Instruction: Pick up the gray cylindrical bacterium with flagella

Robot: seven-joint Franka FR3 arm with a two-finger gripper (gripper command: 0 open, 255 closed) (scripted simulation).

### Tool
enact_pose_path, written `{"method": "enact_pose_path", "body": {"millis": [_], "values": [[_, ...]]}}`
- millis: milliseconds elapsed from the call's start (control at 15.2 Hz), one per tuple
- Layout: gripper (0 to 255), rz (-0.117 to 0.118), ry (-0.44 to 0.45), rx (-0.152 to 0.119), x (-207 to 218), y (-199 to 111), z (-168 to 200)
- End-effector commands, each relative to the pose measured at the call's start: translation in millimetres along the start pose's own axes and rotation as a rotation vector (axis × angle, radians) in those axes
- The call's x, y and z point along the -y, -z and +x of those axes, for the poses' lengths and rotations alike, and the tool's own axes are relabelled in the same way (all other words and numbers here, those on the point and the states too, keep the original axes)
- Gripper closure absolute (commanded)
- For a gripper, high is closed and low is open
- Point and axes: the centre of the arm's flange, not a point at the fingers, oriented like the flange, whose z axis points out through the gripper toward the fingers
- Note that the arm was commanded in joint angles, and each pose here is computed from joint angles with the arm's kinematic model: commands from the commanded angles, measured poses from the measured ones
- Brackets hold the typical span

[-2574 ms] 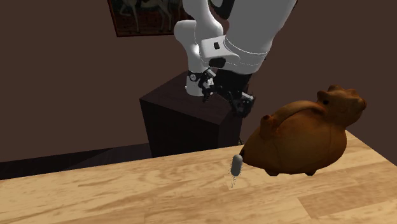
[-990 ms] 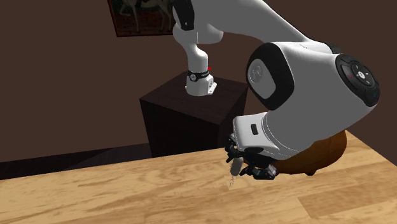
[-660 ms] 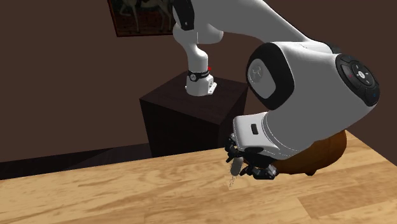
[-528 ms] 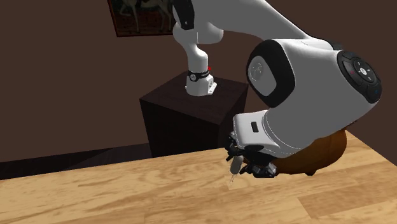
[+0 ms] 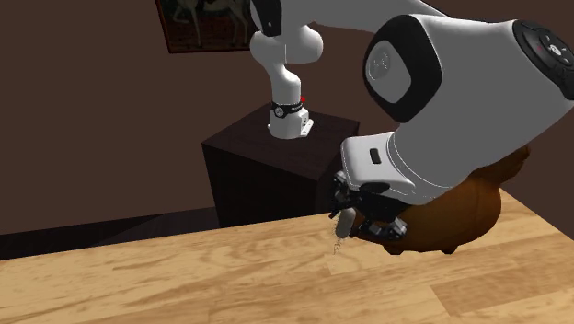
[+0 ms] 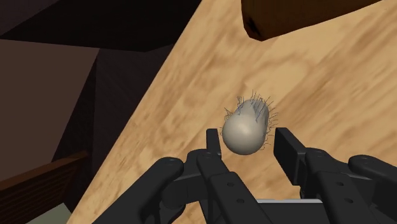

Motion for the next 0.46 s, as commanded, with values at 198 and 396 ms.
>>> {"method": "enact_pose_path", "body": {"millis": [198,396], "values": [[255,0.000,0.000,0.000,-11.2,24.5,-1.7],[255,0.000,0.000,0.000,-13.7,29.9,-2.3]]}}
